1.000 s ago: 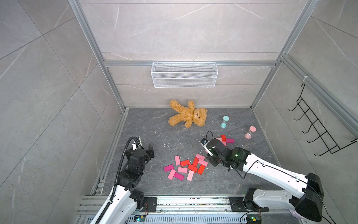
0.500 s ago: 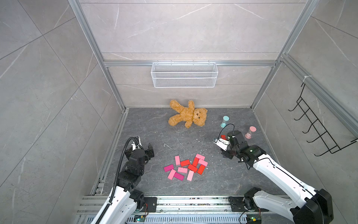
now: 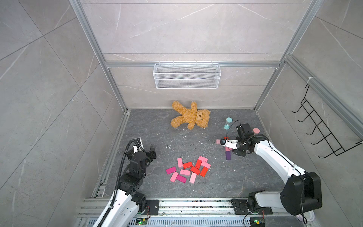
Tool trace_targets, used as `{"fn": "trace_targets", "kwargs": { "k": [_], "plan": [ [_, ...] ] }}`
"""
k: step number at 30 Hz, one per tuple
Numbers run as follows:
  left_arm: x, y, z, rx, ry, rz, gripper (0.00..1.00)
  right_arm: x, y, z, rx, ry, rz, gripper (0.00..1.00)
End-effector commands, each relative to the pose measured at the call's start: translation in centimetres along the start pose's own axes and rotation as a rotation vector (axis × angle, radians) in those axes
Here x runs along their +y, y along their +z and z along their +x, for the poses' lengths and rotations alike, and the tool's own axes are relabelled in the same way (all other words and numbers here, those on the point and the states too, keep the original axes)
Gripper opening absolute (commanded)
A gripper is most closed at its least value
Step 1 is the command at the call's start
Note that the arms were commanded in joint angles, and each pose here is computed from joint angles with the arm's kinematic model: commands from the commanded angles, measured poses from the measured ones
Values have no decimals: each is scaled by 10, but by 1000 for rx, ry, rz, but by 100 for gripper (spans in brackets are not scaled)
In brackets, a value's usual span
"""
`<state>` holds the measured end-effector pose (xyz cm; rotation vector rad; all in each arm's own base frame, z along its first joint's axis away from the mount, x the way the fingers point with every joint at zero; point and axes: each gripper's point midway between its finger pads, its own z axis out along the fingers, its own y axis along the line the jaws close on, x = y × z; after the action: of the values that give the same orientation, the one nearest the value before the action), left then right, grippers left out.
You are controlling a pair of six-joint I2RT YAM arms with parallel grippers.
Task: Assemble the letter t with building blocks
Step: Assemble the building block at the center of the board.
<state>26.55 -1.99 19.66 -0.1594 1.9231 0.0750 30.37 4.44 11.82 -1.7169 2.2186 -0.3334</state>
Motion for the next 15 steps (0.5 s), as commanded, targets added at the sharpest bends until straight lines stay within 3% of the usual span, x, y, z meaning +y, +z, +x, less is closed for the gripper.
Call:
{"fn": "trace_targets", "kwargs": {
  "k": [1, 10, 15],
  "plan": [
    [-5, -1, -13, -45, 1, 22, 99, 1, -1, 17, 54, -64, 27, 0],
    [-4, -3, -11, -52, -17, 25, 99, 5, 28, 38, 109, -116, 90, 0],
    [-8, 4, -11, -60, -9, 29, 99, 13, 41, 33, 72, -66, -52, 0]
  ]
}}
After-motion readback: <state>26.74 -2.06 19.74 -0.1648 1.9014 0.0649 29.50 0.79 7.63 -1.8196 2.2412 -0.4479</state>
